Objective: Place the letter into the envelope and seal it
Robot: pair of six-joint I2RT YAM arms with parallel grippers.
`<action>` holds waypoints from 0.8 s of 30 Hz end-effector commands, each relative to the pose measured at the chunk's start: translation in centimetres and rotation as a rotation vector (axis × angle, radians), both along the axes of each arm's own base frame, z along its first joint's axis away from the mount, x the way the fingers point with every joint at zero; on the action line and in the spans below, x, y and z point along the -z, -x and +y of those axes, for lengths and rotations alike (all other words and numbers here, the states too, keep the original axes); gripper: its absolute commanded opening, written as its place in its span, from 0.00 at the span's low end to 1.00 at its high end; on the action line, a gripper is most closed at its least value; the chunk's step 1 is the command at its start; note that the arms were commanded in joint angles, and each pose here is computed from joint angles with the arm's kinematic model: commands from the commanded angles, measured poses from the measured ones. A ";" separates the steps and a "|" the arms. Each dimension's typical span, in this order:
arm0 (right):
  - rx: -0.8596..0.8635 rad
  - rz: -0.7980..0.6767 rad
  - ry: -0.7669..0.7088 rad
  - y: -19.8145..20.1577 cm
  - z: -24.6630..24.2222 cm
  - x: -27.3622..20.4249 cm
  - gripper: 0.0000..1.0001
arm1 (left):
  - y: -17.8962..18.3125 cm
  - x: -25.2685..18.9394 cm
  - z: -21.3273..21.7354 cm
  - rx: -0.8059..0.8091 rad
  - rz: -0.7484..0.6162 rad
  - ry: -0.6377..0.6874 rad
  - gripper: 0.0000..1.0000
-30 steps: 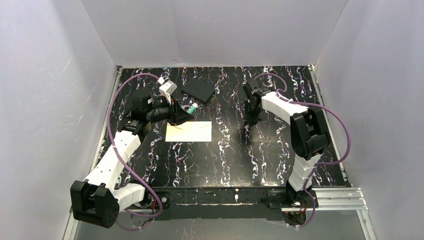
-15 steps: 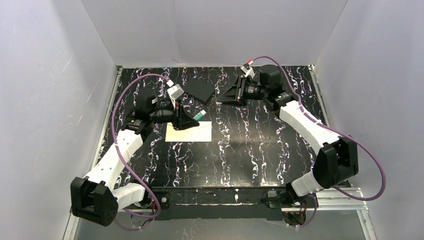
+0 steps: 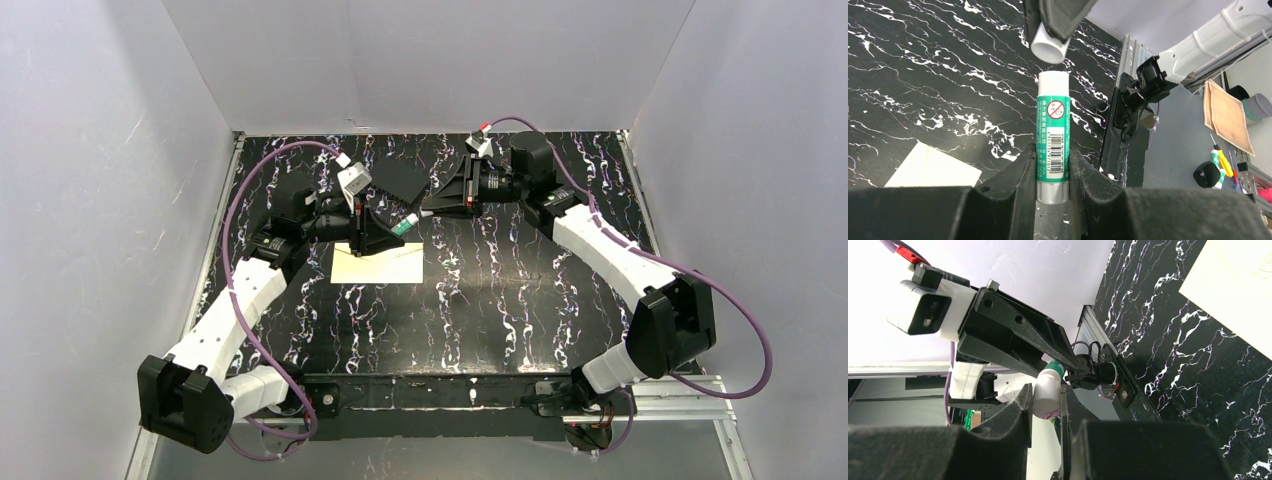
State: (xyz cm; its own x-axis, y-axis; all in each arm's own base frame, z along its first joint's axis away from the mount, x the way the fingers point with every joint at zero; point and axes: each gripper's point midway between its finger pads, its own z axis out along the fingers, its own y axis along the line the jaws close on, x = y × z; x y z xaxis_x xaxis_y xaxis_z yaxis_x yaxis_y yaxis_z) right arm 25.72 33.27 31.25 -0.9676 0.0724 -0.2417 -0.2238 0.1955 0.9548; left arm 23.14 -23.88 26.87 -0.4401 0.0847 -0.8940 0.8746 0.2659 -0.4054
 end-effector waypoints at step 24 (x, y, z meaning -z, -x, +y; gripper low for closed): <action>-0.100 -0.073 -0.039 1.5 1.7 -1.2 0.01 | 1.2 -2.2 -0.3 0.165 -0.169 -0.041 0.00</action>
